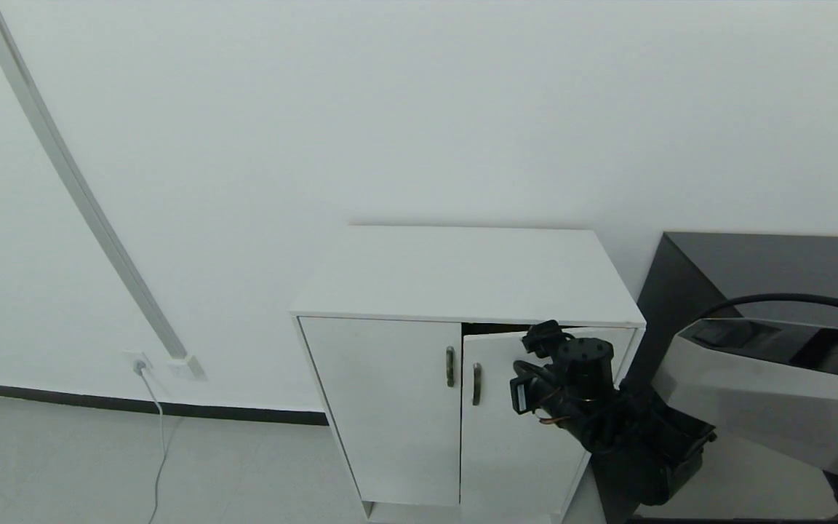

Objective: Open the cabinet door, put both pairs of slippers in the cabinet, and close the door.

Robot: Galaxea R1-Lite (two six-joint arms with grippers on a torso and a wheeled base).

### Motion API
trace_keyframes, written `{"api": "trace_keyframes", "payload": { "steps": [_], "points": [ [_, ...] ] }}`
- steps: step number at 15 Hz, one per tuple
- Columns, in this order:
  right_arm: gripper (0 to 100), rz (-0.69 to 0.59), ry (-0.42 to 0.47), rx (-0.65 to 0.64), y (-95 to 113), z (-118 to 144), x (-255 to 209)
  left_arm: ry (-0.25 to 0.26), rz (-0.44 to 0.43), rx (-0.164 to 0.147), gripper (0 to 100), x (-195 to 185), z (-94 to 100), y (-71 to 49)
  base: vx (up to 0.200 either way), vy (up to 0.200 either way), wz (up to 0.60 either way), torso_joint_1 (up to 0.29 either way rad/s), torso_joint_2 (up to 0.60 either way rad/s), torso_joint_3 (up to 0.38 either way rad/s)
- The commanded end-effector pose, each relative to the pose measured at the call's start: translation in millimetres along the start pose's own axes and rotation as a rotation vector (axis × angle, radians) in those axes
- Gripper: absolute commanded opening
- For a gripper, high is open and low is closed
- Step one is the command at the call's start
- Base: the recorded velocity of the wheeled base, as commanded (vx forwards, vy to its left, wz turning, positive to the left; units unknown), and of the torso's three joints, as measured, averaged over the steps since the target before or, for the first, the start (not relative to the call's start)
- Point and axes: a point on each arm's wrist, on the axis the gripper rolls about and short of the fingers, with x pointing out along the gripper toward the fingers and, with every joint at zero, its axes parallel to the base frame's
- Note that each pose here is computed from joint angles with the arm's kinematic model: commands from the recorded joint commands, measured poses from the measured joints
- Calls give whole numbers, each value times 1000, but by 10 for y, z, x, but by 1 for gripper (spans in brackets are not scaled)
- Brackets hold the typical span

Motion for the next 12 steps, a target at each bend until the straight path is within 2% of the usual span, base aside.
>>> {"api": "trace_keyframes", "payload": {
  "steps": [1,12],
  "points": [
    [0,-11,-1,2,-29,-43,93,2,0,0,0,1,0,0,0,0,0,0,0,0],
    [0,-36,-25,13,-121,-13,278,0,0,1,0,0,0,0,0,0,0,0,0,0]
  ]
}}
